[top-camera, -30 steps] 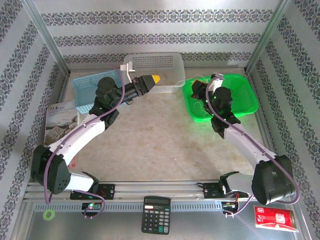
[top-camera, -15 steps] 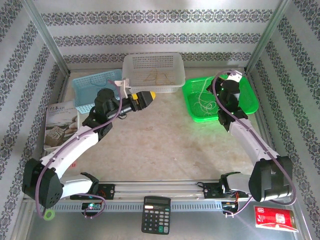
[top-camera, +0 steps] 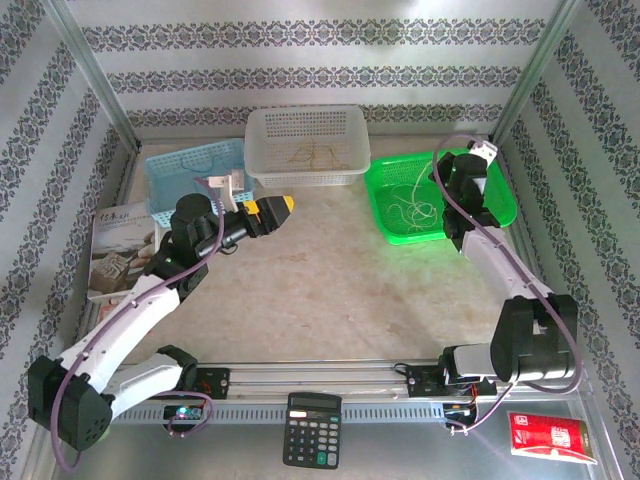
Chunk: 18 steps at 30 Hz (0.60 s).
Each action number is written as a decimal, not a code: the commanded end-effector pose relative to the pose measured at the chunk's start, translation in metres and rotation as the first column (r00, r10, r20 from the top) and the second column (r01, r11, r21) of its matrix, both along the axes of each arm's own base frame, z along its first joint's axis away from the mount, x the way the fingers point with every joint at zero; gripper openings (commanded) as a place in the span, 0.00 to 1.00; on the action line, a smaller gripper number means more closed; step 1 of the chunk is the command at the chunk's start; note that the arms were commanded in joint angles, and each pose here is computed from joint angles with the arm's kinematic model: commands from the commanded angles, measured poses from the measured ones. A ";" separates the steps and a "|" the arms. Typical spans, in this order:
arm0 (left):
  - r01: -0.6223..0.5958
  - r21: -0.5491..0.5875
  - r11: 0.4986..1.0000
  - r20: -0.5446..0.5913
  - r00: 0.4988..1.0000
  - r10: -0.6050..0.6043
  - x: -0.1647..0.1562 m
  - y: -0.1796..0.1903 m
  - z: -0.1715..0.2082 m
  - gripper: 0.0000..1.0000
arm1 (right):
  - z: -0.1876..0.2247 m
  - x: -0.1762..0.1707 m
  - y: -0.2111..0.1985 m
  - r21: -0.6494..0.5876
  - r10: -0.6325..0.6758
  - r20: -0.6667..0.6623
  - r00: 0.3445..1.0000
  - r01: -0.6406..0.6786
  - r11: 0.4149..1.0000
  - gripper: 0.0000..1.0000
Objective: Untangle the cables
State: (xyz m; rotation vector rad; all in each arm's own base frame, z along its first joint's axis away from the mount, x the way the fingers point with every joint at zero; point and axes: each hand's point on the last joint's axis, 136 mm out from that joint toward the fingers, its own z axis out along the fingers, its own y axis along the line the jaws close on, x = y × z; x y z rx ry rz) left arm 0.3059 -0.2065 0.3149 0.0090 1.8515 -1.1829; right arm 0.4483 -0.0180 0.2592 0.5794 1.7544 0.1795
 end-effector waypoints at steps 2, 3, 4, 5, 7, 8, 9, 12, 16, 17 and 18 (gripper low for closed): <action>-0.022 0.025 0.999 0.009 1.000 0.022 -0.004 0.009 -0.001 1.00 | -0.025 -0.001 -0.007 -0.020 -0.004 -0.098 0.995 0.002 1.000 0.60; -0.024 0.024 0.999 0.011 1.000 0.024 -0.005 0.010 0.000 1.00 | -0.028 -0.004 -0.006 -0.014 0.002 -0.109 0.994 -0.004 1.000 0.63; -0.026 0.023 0.999 0.011 1.000 0.026 -0.006 0.010 0.000 1.00 | -0.031 -0.010 -0.004 -0.003 0.009 -0.120 0.993 -0.009 1.000 0.65; -0.028 0.021 0.999 0.013 1.000 0.027 -0.006 0.011 0.001 1.00 | -0.030 -0.017 -0.003 0.009 0.014 -0.116 0.993 -0.013 1.000 0.68; -0.027 0.017 0.999 0.014 1.000 0.027 -0.007 0.011 0.001 1.00 | -0.024 -0.031 0.000 0.033 0.027 -0.092 0.995 -0.024 0.999 0.71; -0.027 0.018 0.999 0.017 1.000 0.027 -0.007 0.011 0.001 1.00 | -0.021 -0.039 0.002 0.044 0.038 -0.077 0.996 -0.035 0.998 0.71; -0.027 0.020 0.999 0.017 1.000 0.027 -0.007 0.011 0.001 1.00 | -0.018 -0.046 0.004 0.050 0.049 -0.069 0.996 -0.045 0.998 0.71; -0.037 0.042 0.998 0.026 0.999 0.036 -0.005 0.012 -0.002 1.00 | -0.013 -0.066 0.011 0.066 0.089 -0.048 0.995 -0.086 0.994 0.72; -0.120 0.110 0.987 0.051 0.992 0.115 0.000 0.028 -0.006 1.00 | -0.007 -0.091 0.025 0.072 0.170 -0.031 0.985 -0.167 0.983 0.82; -0.170 0.142 0.975 0.062 0.985 0.163 0.003 0.037 -0.009 1.00 | -0.007 -0.096 0.029 0.063 0.194 -0.029 0.981 -0.192 0.979 0.84; -0.219 0.171 0.961 0.088 0.974 0.206 0.005 0.046 -0.010 1.00 | -0.007 -0.101 0.032 0.057 0.208 -0.029 0.978 -0.206 0.977 0.97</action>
